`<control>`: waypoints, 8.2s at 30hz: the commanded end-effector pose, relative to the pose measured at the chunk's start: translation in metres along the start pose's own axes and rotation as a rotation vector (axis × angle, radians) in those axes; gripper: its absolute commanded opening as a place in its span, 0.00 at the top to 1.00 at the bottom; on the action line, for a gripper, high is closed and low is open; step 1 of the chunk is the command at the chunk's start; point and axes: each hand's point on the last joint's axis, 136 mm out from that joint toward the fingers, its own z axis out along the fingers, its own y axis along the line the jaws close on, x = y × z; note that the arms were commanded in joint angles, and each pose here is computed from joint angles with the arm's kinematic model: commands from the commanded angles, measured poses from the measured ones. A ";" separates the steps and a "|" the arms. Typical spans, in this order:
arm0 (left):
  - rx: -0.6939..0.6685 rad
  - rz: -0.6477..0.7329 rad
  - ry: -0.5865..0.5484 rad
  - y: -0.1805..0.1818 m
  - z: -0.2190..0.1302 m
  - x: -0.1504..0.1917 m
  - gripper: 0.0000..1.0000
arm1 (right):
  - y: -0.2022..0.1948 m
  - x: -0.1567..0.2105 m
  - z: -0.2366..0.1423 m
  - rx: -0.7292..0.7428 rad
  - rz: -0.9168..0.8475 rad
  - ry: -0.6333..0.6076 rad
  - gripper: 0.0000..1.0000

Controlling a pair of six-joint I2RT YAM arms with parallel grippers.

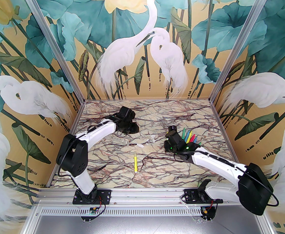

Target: Open the pen caps

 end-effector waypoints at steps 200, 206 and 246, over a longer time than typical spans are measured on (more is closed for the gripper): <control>-0.180 -0.114 -0.315 0.108 -0.074 0.027 0.23 | 0.148 0.088 -0.009 -0.206 -0.295 0.343 0.52; -0.197 -0.148 -0.338 0.123 -0.080 0.031 0.20 | 0.178 0.107 0.002 -0.231 -0.323 0.384 0.52; -0.164 -0.192 -0.385 0.130 -0.085 0.034 0.15 | 0.187 0.150 0.049 -0.064 -0.420 0.469 0.66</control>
